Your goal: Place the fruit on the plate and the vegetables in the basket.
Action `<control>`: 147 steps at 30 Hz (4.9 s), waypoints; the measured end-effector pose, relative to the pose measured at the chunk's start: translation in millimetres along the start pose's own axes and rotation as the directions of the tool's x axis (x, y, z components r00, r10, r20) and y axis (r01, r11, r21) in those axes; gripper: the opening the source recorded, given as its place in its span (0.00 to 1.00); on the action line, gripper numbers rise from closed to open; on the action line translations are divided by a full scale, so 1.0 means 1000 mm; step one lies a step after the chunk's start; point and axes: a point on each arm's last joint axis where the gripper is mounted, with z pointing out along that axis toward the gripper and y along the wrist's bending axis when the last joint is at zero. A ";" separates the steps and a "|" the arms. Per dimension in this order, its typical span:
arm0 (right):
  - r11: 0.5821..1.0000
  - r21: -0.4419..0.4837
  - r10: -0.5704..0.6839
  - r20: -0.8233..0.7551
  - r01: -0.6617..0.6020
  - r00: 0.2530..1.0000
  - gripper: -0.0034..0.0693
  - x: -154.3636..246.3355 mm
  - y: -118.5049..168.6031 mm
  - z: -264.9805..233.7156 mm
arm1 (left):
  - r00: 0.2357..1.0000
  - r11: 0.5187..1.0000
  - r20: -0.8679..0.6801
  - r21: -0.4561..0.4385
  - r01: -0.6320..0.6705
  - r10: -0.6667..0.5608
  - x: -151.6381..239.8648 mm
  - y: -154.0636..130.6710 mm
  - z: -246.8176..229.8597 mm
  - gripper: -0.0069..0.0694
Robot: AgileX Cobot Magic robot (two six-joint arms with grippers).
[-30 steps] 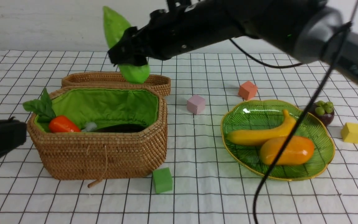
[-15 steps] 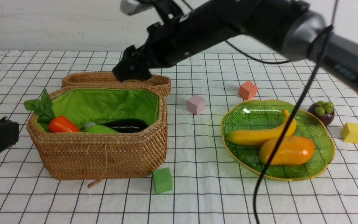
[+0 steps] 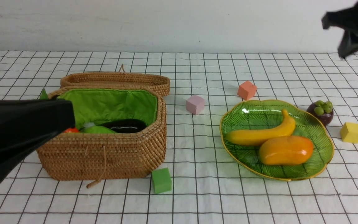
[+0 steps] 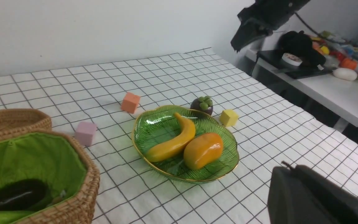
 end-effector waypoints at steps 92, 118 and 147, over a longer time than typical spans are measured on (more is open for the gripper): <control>0.972 -0.191 -0.149 -0.053 0.136 0.987 0.76 0.017 0.053 0.036 | 0.973 0.987 -0.165 0.038 -0.157 0.162 0.016 -0.001 -0.005 0.07; 0.973 -0.227 0.064 0.430 0.039 0.901 0.06 0.317 -0.001 -0.117 | 0.975 0.999 0.219 -0.002 -0.033 0.032 0.153 0.040 -0.039 0.08; 0.990 -0.140 0.115 0.738 -0.016 0.665 0.04 0.395 -0.030 -0.017 | 0.995 1.000 0.092 -0.010 -0.029 0.030 0.171 0.043 -0.035 0.11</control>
